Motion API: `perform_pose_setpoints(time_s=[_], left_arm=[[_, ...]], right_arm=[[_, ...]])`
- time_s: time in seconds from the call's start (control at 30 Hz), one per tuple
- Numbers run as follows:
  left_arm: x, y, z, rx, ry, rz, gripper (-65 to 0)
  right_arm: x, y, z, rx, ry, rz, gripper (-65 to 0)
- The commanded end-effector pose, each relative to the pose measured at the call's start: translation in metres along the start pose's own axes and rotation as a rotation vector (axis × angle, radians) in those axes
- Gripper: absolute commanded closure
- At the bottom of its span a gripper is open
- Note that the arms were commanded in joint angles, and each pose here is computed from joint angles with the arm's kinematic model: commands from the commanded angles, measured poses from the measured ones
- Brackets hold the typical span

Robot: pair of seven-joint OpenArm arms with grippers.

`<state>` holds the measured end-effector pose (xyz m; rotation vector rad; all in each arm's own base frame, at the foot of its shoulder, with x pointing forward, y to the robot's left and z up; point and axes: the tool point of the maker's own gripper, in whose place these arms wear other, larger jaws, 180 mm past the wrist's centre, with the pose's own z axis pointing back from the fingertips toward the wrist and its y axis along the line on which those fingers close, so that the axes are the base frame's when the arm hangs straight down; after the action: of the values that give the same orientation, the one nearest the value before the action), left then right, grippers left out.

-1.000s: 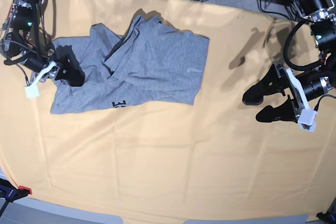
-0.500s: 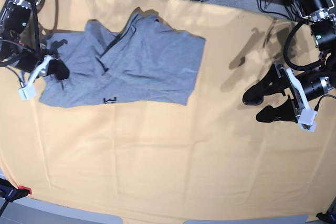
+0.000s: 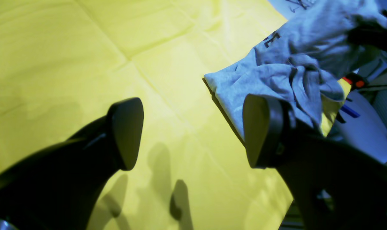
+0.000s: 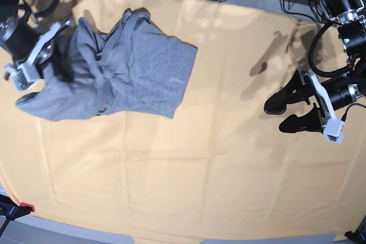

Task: Layout the t-shirt on the table in an organized manner, then fold the t-shirt properly
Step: 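Withdraw the left gripper and drag the collar end with the right gripper, then lift the grey shirt bundle with the right gripper and flip it over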

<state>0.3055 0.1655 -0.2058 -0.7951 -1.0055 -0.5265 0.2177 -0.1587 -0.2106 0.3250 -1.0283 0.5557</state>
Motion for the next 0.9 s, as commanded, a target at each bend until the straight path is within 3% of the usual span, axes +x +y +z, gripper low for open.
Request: perform_pose_setpoints(time_s=[0.0,0.13,0.27,0.53,0.8,0.83,0.87], left_arm=[[0.015,-0.003,0.005,-0.006,-0.036,-0.032,-49.4],[0.015,-0.002,0.005,-0.006,-0.036,-0.032,-49.4],[0.013,0.0,0.006,0.007,-0.024,-0.034,-49.4],[0.013,0.003,0.011,0.023,-0.003,-0.047,-49.4],[0.014,0.005,0.014,0.031,0.006,-0.054,-49.4],[0.014,0.005,0.014,0.031,0.006,-0.054,-49.4],[0.014,0.005,0.014,0.031,0.006,-0.054,-49.4]], right_arm=[[0.006,0.008,-0.001,0.029,-0.038,-0.011,0.0],[0.029,0.056,-0.016,0.23,-0.177,-0.079,0.0],[0.044,0.093,-0.037,0.361,-0.214,-0.065,0.0],[0.073,0.11,-0.086,0.374,-0.246,0.043,0.0],[0.071,0.157,-0.138,0.611,-0.185,-0.004,0.0],[0.071,0.163,-0.145,0.625,-0.17,0.003,-8.8],[0.071,0.168,-0.153,0.631,-0.153,0.018,-21.7]])
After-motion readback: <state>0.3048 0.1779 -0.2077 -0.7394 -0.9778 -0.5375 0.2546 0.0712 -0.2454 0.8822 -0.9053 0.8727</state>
